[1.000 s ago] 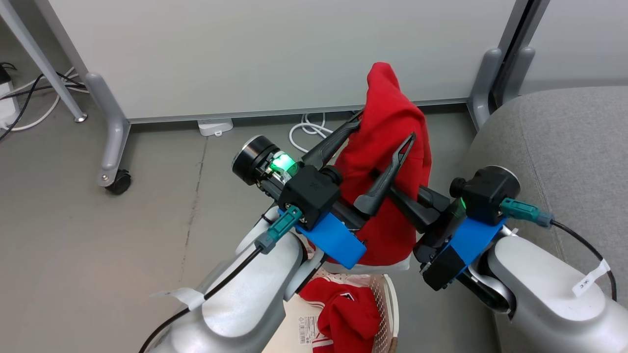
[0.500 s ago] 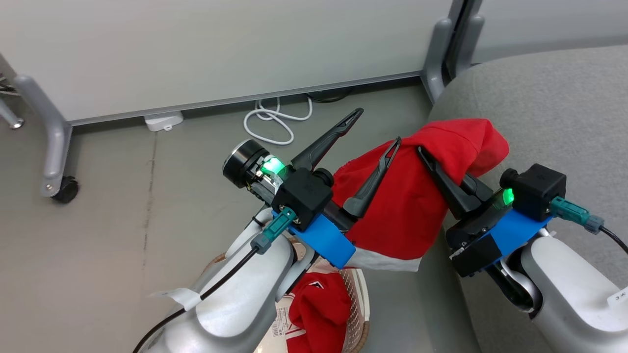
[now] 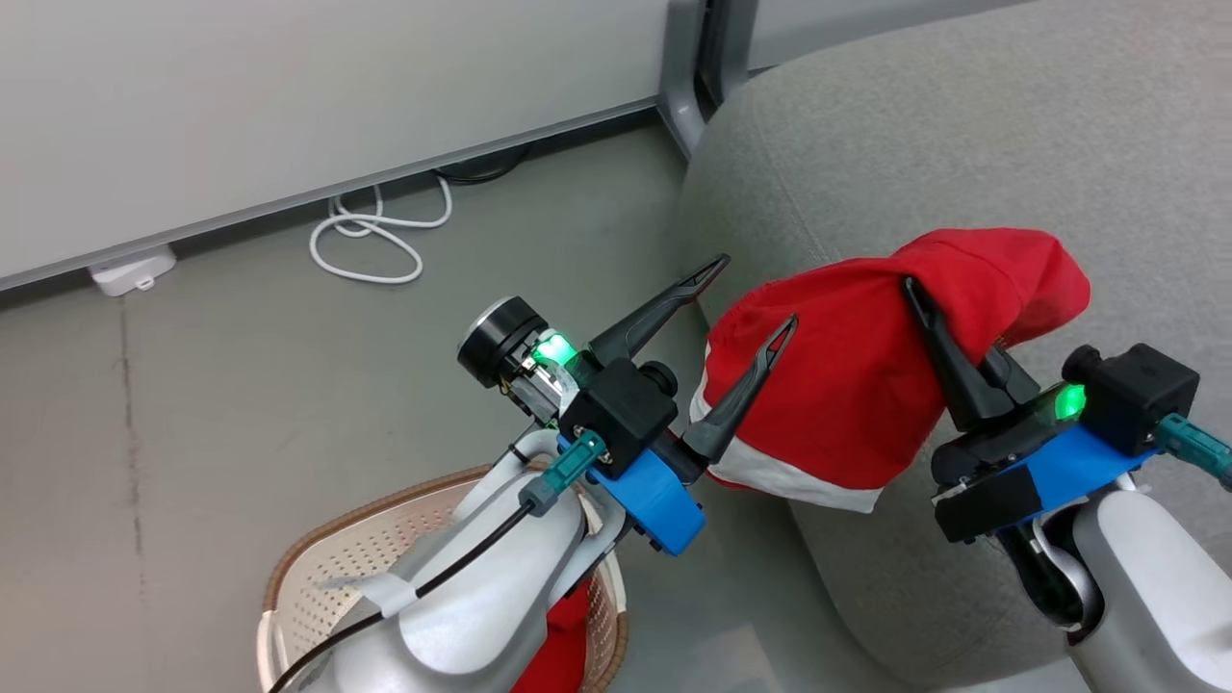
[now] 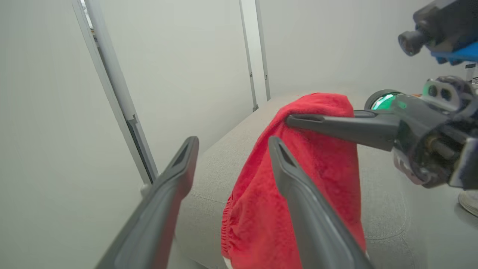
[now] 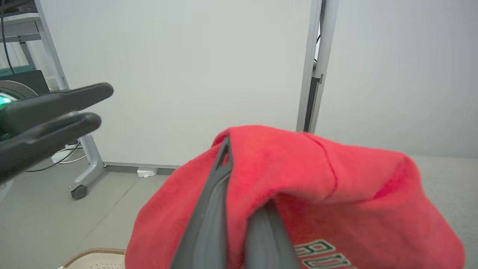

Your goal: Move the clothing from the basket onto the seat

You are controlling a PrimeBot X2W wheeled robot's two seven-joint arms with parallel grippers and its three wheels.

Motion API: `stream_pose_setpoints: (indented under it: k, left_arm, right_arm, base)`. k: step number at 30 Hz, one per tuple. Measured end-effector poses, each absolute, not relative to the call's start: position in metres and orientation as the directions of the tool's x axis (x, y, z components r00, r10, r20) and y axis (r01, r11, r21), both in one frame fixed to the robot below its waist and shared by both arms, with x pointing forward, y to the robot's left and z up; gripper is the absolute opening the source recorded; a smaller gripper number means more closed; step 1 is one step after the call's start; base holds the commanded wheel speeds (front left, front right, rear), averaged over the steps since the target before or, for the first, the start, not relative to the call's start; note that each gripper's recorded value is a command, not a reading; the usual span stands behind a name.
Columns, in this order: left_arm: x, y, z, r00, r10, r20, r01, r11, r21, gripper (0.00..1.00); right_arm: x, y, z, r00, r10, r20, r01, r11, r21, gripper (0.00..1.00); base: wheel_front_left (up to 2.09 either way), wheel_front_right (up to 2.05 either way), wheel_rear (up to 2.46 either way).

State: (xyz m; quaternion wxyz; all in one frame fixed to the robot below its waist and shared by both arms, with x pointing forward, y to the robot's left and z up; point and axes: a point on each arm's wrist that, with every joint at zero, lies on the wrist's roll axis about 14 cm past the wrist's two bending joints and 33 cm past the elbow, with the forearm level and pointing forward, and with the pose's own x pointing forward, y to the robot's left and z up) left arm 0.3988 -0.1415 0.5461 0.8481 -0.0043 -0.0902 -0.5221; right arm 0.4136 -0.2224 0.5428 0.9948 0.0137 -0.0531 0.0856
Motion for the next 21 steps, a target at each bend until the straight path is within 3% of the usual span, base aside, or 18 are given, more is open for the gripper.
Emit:
stream_pose_setpoints:
  k: [10,21]
  left_arm:
    - [0.382,-0.175,0.533,0.336,-0.931,0.142,0.936,0.347,0.062,1.00]
    - [0.394,-0.172,0.528,0.355,-0.923,0.146,0.930,0.365,0.043,1.00]
  right_arm:
    - [0.382,-0.275,0.534,0.996,-0.019,0.089,0.017,1.000,0.025,0.00]
    - [0.397,-0.301,0.565,0.975,-0.113,0.192,0.120,0.992,-0.026,0.00]
  base:
    - [0.00,0.00,0.00]
    - [0.00,0.00,0.00]
